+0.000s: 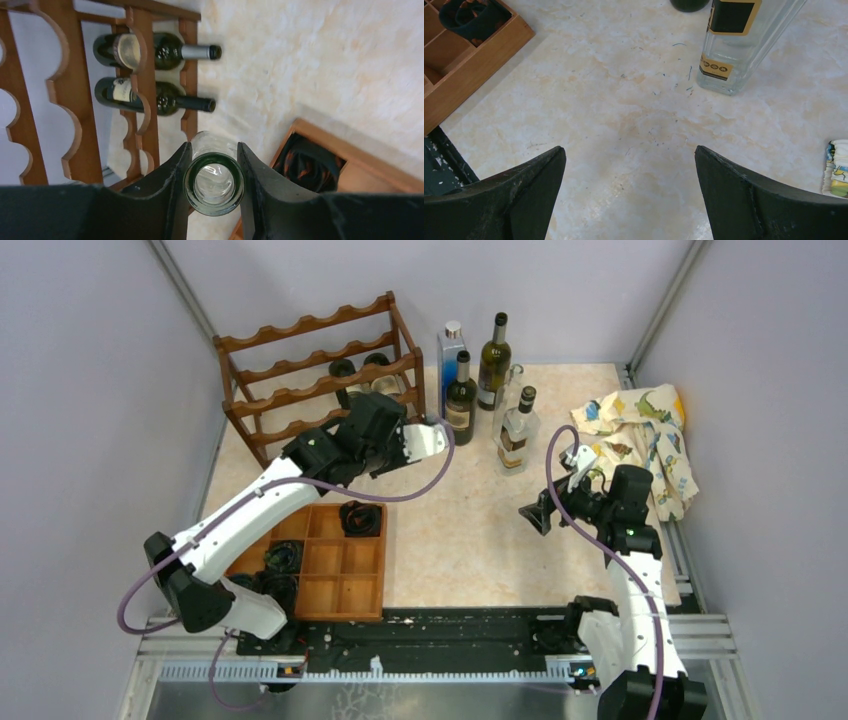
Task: Put the wine bottle on the wine rack
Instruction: Pick up the wine bottle from the center of the board.
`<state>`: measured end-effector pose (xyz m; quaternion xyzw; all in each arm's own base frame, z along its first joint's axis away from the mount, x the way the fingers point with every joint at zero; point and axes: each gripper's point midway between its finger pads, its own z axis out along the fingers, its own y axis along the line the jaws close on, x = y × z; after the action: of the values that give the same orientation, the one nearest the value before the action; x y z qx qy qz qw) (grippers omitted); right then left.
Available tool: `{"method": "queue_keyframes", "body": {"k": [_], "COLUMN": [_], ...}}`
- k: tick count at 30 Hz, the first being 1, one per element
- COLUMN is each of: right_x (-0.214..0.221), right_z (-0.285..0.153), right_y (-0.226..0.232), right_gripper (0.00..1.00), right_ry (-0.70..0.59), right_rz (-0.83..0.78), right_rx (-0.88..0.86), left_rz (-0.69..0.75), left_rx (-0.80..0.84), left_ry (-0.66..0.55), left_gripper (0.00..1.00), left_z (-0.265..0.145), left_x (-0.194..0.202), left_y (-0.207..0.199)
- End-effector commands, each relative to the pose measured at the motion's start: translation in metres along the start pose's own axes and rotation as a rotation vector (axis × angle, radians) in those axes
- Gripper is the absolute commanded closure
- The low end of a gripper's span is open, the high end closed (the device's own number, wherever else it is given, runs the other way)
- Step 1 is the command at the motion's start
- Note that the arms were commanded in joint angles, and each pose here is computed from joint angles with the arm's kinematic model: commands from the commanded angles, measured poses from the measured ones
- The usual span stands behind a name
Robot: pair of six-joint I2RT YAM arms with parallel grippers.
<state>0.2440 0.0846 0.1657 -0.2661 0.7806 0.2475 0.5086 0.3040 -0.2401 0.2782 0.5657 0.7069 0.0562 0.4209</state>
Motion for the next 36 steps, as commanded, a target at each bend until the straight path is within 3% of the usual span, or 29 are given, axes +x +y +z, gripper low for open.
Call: {"method": "queue_keyframes", "body": {"k": [1, 12, 36], "right_x": [-0.010, -0.009, -0.007], "right_z": [-0.001, -0.001, 0.000], "right_y": [-0.004, -0.004, -0.005], "right_gripper": [0.02, 0.02, 0.02], "right_ry": [-0.027, -0.024, -0.019], "right_rz": [-0.046, -0.049, -0.045], "right_rx": [0.004, 0.007, 0.006], "left_rz": [0.195, 0.339, 0.449], "left_rx": [-0.104, -0.126, -0.195], "left_ry": [0.058, 0.060, 0.128], "left_gripper": [1.00, 1.00, 1.00], "left_z": [0.005, 0.035, 0.076], "left_x": [0.019, 0.047, 0.090], "left_y": [0.016, 0.009, 0.021]}}
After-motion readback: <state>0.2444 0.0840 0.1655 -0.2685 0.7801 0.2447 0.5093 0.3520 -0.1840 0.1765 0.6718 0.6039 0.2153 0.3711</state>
